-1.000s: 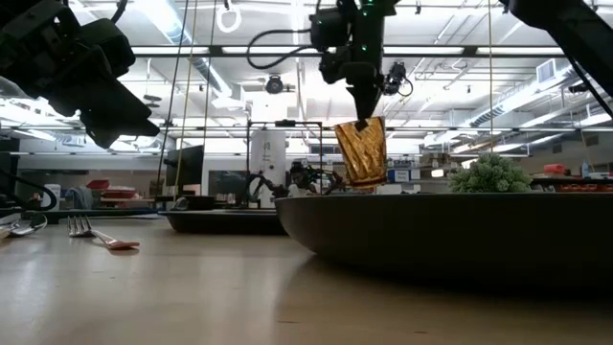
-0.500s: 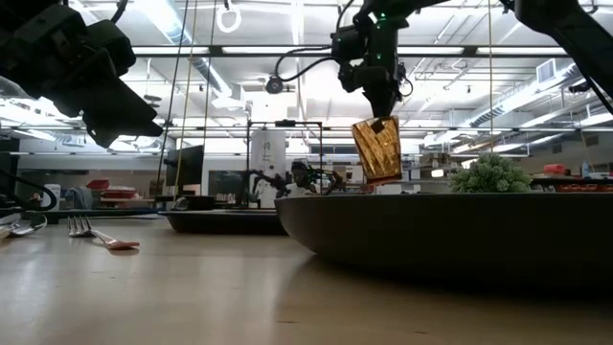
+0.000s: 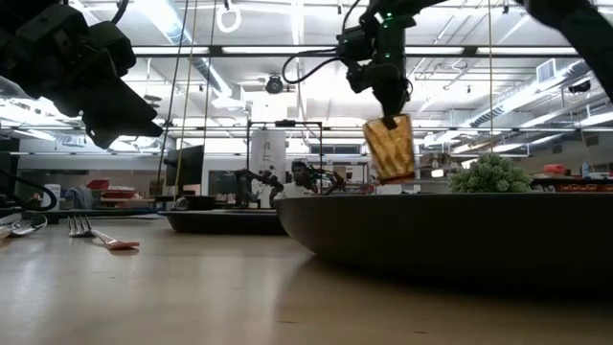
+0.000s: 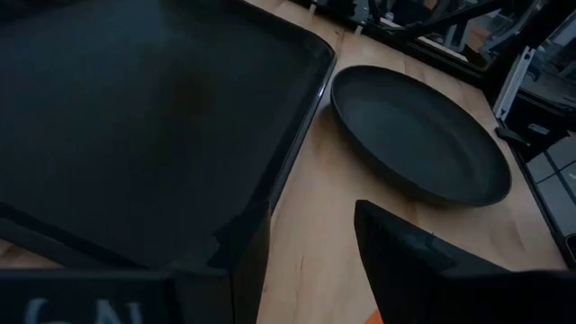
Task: Pick and place plate/cup/fork/spoon on tray
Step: Put the brown cup on the black tray
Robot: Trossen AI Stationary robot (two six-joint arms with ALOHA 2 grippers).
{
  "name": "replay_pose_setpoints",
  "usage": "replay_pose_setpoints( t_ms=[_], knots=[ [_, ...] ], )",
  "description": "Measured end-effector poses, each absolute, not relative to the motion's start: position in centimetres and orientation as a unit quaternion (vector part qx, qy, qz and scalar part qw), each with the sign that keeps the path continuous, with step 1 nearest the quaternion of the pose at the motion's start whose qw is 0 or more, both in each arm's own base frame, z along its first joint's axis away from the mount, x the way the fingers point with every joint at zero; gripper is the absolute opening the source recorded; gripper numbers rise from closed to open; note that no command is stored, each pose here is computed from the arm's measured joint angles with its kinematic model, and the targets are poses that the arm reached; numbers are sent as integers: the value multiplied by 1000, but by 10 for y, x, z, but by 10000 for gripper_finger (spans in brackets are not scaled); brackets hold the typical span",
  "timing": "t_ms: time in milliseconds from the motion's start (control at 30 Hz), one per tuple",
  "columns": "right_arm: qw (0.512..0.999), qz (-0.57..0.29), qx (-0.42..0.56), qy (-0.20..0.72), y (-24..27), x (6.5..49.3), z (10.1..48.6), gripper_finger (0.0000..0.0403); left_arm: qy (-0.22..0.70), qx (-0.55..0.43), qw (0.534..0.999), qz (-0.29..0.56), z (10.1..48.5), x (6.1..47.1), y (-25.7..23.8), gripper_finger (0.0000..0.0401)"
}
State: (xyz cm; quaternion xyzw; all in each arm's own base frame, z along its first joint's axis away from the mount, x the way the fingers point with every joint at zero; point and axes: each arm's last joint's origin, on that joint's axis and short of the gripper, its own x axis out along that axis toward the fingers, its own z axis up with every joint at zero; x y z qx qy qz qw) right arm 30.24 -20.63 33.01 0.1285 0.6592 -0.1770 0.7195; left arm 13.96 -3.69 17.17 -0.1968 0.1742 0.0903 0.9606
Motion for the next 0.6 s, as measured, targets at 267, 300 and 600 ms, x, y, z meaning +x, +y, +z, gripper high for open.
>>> replay_pose_setpoints(
  t_ms=[267, 300, 600],
  knots=[
    [757, -218, 126, 603, -195, 254, 318, 12, 161, -191, 960, 124, 172, 140, -35, 172],
    [756, -221, 129, 603, -195, 249, 316, 12, 160, -191, 960, 127, 172, 140, -34, 172],
    [781, -242, 158, 553, -208, 238, 294, 12, 159, -190, 960, 130, 172, 139, -34, 172]
  ],
)
